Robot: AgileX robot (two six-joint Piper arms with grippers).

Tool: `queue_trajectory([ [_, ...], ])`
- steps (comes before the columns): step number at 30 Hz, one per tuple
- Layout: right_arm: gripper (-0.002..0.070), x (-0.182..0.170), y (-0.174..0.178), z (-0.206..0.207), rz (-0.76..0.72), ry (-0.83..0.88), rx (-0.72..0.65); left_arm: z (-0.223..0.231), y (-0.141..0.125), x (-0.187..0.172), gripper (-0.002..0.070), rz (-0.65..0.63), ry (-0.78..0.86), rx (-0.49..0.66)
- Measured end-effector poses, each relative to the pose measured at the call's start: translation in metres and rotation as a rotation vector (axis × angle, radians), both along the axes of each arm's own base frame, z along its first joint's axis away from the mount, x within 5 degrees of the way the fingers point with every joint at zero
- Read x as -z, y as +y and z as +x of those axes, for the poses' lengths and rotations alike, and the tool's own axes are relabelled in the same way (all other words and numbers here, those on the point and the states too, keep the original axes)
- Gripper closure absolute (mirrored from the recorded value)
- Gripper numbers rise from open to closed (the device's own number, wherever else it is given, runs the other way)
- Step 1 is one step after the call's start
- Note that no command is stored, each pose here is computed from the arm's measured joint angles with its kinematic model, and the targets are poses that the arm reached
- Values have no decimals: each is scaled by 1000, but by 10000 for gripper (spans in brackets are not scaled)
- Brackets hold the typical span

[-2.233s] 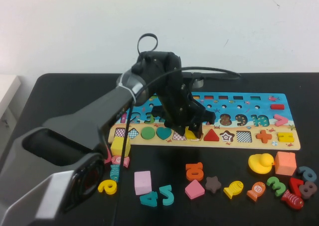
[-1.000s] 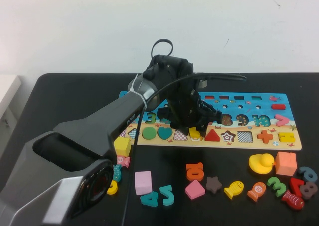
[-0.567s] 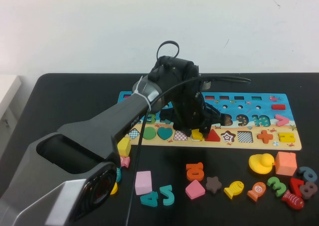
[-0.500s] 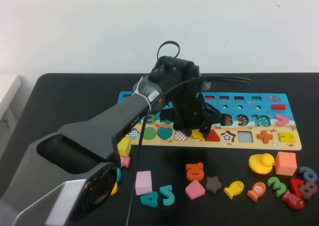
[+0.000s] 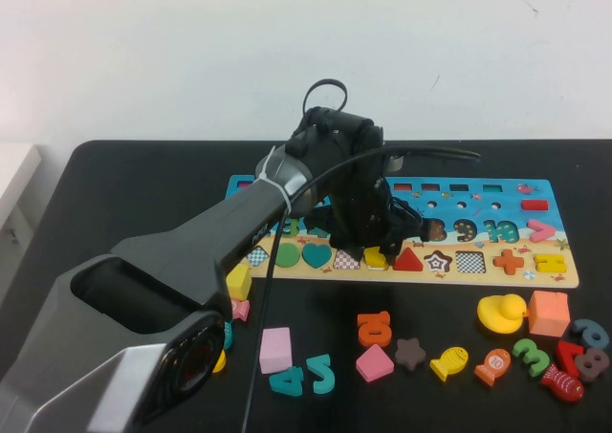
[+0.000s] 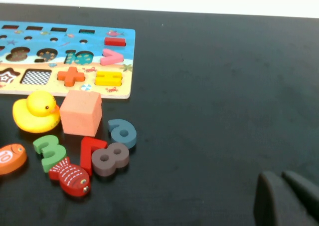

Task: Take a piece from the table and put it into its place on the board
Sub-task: Place the "Pentagon" into the hole of the Pentagon

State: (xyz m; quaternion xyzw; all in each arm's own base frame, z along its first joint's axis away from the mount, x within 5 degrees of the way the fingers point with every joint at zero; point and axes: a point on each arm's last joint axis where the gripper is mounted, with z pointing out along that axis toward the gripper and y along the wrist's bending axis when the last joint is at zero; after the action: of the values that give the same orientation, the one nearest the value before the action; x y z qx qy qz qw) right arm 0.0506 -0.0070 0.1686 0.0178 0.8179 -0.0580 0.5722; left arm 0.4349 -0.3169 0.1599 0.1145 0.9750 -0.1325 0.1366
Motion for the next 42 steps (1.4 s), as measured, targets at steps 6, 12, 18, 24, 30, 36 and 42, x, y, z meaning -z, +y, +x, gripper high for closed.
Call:
queue_trajectory([
  [6,658,0,0,0,0,0,0,0,1,0,354,8,0,-9],
  [12,658,0,0,0,0,0,0,0,0,0,354,4,4,-19],
  [18,657,0,0,0,0,0,0,-1,0,0,354,-2,14,-21],
  [24,658,0,0,0,0,0,0,-1,0,0,354,-3,18,-23],
  [30,658,0,0,0,0,0,0,-1,0,0,354,-5,24,-37],
  [36,657,0,0,0,0,0,0,-1,0,0,354,-9,29,-52],
  [42,658,0,0,0,0,0,0,-2,0,2,290,1,40,-47],
])
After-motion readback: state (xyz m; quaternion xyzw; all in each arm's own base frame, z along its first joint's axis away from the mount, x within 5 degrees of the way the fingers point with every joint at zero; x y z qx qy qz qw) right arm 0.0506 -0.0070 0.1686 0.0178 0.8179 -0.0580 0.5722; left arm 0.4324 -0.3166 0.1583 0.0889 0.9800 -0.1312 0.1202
